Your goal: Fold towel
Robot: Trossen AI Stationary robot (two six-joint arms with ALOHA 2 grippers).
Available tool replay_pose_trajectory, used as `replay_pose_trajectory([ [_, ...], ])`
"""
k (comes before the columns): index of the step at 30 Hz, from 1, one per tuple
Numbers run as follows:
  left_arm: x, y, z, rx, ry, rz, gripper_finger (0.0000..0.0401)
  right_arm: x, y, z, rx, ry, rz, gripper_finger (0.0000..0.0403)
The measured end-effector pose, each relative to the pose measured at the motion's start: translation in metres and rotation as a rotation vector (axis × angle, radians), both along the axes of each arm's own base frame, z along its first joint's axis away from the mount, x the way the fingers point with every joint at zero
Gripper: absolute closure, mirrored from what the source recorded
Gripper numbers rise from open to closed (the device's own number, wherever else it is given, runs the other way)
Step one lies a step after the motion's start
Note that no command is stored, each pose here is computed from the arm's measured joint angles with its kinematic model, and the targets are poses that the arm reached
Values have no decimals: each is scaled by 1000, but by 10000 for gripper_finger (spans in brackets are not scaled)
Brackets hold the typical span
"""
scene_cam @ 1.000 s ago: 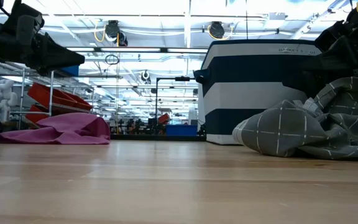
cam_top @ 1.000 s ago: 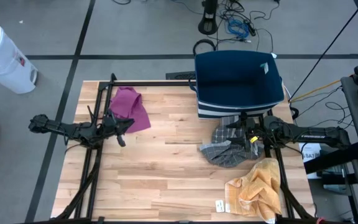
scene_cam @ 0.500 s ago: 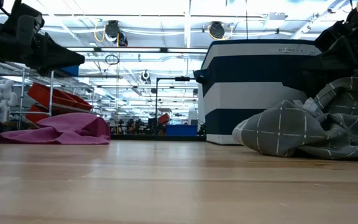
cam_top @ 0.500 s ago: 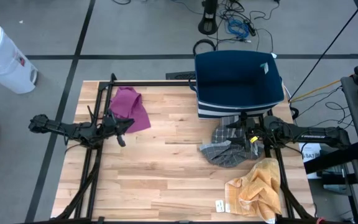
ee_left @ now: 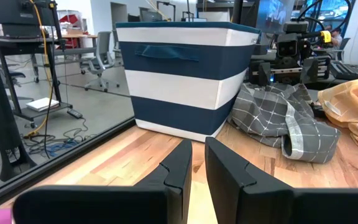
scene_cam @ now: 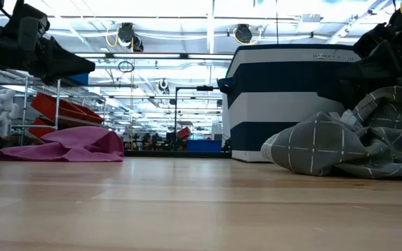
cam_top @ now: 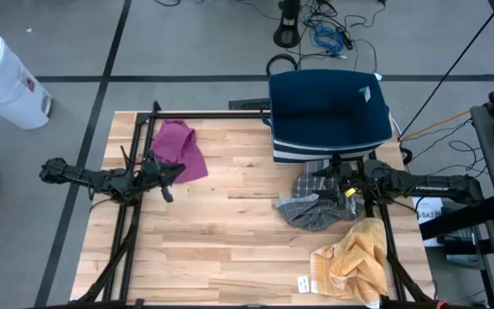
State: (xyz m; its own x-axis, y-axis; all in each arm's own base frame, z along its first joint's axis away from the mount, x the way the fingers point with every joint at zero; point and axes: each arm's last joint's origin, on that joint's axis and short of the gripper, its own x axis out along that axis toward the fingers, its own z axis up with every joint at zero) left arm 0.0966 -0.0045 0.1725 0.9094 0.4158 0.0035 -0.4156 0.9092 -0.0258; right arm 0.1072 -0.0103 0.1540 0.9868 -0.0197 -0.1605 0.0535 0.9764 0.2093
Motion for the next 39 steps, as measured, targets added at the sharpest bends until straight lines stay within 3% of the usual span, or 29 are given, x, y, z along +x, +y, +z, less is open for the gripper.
replay_pose_trajectory([
  [30,0,0,0,-5,-4,-7,351,0,0,0,0,0,0,96],
  [35,0,1,2,-51,-41,-1,351,0,0,0,0,0,0,96],
  [39,3,6,10,-39,-161,27,351,0,0,0,0,0,0,96],
])
